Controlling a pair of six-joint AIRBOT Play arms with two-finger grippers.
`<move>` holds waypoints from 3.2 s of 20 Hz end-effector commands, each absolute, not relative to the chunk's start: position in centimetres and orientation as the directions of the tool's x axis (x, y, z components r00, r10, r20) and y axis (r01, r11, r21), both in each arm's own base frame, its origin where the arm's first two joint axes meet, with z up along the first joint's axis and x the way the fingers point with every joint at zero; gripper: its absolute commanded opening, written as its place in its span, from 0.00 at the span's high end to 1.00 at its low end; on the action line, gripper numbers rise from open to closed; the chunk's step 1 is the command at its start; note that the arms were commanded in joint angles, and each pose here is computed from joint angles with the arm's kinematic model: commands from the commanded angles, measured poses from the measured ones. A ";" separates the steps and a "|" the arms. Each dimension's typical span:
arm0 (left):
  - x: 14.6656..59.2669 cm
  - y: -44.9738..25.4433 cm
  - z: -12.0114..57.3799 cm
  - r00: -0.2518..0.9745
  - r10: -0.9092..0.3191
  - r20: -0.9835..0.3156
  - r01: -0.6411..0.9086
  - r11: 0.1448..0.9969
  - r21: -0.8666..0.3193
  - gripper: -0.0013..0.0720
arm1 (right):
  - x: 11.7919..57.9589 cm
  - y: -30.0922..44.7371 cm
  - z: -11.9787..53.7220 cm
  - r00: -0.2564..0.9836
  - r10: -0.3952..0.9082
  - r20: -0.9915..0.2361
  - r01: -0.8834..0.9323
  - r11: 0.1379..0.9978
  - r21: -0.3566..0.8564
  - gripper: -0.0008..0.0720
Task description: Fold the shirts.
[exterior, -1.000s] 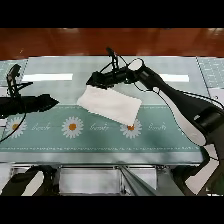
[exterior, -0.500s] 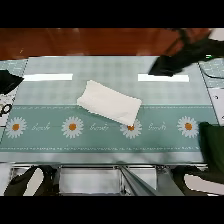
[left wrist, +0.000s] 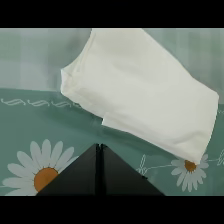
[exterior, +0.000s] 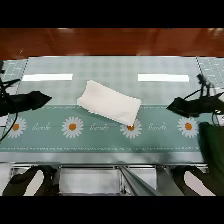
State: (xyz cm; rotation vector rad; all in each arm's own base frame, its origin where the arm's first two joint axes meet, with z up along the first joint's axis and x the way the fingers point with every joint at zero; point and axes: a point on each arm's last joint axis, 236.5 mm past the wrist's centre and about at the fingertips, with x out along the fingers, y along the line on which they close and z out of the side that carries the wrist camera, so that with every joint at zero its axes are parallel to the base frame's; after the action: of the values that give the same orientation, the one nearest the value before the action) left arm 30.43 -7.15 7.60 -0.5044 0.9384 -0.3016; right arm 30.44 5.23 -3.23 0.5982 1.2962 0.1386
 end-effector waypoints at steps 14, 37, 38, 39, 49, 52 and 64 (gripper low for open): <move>29.8 -8.2 5.4 0.535 -0.470 -0.702 0.017 0.837 -0.547 0.96 | 33.9 22.6 -9.9 0.100 0.763 -0.639 0.258 0.600 0.757 0.45; 29.9 -8.2 5.4 0.538 -0.470 -0.699 0.017 0.836 -0.549 0.96 | 46.0 2.1 21.4 0.502 0.413 -0.760 -0.063 0.894 0.444 0.96; 29.9 -8.2 5.4 0.538 -0.470 -0.699 0.017 0.836 -0.549 0.96 | 45.4 -0.1 22.0 0.524 0.387 -0.759 -0.025 0.897 0.440 0.96; 29.9 -8.2 5.4 0.539 -0.470 -0.699 0.018 0.836 -0.549 0.96 | 44.8 -2.2 22.6 0.545 0.361 -0.756 0.012 0.899 0.438 0.96; 30.7 -7.7 5.8 0.573 -0.450 -0.685 0.012 0.840 -0.542 0.96 | 34.4 -18.0 25.4 0.620 0.143 -0.772 0.394 0.794 0.463 0.96; 31.6 -7.2 6.2 0.609 -0.427 -0.668 0.006 0.845 -0.534 0.96 | 30.6 -20.1 23.5 0.571 0.111 -0.813 0.509 0.729 0.457 0.96; 33.8 -5.7 6.6 0.682 -0.366 -0.634 -0.023 0.855 -0.518 0.96 | 5.4 -21.7 9.7 -0.099 -0.038 -0.994 0.971 0.213 -0.105 0.89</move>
State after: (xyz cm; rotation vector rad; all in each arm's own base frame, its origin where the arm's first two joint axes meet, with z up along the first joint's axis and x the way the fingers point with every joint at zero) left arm 33.39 -5.92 6.83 -0.5222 0.8092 -0.2130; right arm 11.88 -22.48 12.47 0.9649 1.2371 -0.8938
